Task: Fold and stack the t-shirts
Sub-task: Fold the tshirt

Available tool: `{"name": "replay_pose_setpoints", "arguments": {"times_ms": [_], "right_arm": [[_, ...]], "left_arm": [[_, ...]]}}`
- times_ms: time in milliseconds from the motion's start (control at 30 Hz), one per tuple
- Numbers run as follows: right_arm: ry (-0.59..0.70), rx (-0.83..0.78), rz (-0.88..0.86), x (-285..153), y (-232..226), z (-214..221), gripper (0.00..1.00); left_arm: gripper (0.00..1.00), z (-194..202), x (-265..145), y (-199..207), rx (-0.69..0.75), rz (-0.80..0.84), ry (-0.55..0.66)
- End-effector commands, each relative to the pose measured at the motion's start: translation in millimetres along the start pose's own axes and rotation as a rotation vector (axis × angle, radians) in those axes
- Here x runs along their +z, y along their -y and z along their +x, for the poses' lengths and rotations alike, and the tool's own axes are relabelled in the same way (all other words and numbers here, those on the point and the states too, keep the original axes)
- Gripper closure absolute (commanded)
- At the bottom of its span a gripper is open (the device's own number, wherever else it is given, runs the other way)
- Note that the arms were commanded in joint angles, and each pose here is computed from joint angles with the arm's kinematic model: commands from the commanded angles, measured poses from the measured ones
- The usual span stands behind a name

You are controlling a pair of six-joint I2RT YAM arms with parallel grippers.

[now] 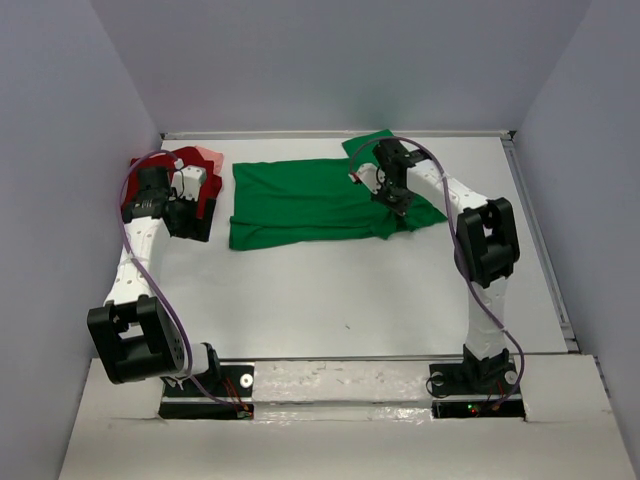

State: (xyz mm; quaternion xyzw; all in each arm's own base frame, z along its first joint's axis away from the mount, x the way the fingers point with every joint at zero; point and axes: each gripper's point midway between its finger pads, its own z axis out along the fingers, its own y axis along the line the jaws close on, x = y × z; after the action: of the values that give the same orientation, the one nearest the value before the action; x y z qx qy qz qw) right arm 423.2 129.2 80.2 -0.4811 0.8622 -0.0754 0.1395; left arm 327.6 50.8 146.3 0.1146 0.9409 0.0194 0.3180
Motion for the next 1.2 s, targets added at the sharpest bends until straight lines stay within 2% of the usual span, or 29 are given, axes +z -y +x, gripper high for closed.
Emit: {"name": "replay_pose_setpoints", "arguments": {"times_ms": [0, 233, 867, 1167], "right_arm": [[0.08, 0.042, 0.152, -14.7, 37.9, -28.6, 1.0], [0.115, 0.055, 0.229, -19.2, 57.2, -42.1, 1.0], [0.125, 0.073, 0.364, 17.0, 93.7, -69.8, 1.0], [0.168, 0.076, 0.438, 3.1, 112.9, -83.7, 1.0]], "left_arm": [[0.01, -10.8, -13.2, -5.2, 0.013, -0.022, 0.04], [0.01, -12.4, -12.7, -6.8, 0.01, -0.024, 0.037], [0.01, 4.4, 1.3, -0.2, -0.009, -0.003, 0.001], [0.01, 3.0, 4.6, -1.0, -0.018, 0.0, -0.006]]}}
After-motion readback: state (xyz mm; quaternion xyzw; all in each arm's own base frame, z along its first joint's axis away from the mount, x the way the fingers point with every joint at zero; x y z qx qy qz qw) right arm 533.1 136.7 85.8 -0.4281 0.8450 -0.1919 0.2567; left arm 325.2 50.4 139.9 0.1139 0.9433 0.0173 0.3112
